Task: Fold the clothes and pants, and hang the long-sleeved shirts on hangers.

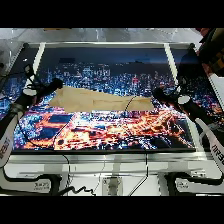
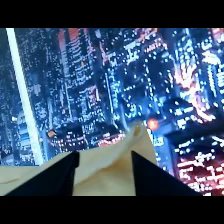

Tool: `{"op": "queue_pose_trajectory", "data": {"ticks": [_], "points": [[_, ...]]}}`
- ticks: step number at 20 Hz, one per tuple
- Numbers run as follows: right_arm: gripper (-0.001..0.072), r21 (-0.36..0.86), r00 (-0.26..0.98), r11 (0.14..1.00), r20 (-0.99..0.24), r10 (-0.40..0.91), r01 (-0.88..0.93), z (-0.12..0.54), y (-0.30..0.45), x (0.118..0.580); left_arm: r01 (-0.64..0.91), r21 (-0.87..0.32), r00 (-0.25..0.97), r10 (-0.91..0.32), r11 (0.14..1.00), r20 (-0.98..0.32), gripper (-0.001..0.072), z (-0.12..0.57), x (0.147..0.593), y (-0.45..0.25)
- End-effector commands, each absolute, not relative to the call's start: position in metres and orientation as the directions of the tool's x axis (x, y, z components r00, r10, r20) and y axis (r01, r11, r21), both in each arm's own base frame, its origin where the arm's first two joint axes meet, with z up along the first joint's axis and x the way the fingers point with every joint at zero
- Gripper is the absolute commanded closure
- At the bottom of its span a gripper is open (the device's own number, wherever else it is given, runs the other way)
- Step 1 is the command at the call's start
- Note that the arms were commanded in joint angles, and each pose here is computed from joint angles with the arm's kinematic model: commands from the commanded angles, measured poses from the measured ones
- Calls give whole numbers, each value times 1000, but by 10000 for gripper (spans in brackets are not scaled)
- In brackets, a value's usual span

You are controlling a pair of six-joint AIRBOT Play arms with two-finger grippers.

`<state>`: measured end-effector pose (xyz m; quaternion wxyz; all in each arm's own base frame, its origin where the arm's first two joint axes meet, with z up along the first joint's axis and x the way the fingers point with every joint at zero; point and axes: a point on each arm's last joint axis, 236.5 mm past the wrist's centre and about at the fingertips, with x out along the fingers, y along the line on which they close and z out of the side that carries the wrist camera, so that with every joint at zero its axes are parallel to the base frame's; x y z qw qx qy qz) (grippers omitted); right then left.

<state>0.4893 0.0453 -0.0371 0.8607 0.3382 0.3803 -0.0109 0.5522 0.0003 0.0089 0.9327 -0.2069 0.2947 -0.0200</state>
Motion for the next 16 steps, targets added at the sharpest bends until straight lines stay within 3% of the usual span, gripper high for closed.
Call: {"op": "queue_pose_trajectory", "data": {"ticks": [1,4,6,9,13,16], "points": [[261,550,693,787,-683,231,280,-49,44,488,18,-280,729,-204,960,-653,-1,-24,540,-1],[258,522,656,813,-713,248,259,-56,46,479,-112,-396,651,-234,911,-722,-1,-29,509,34],[188,520,628,815,-730,269,255,-61,49,472,-199,-456,600,-260,868,-757,-1,-35,486,61],[160,522,602,815,-743,291,251,-64,54,466,-283,-503,539,-298,817,-788,-3,-53,464,83],[160,515,596,834,-739,314,200,-57,60,468,-294,-545,499,-360,785,-788,-4,-82,469,56],[162,532,599,834,-719,352,148,-34,69,478,-280,-582,567,-357,764,-742,1,-93,500,32]]}}
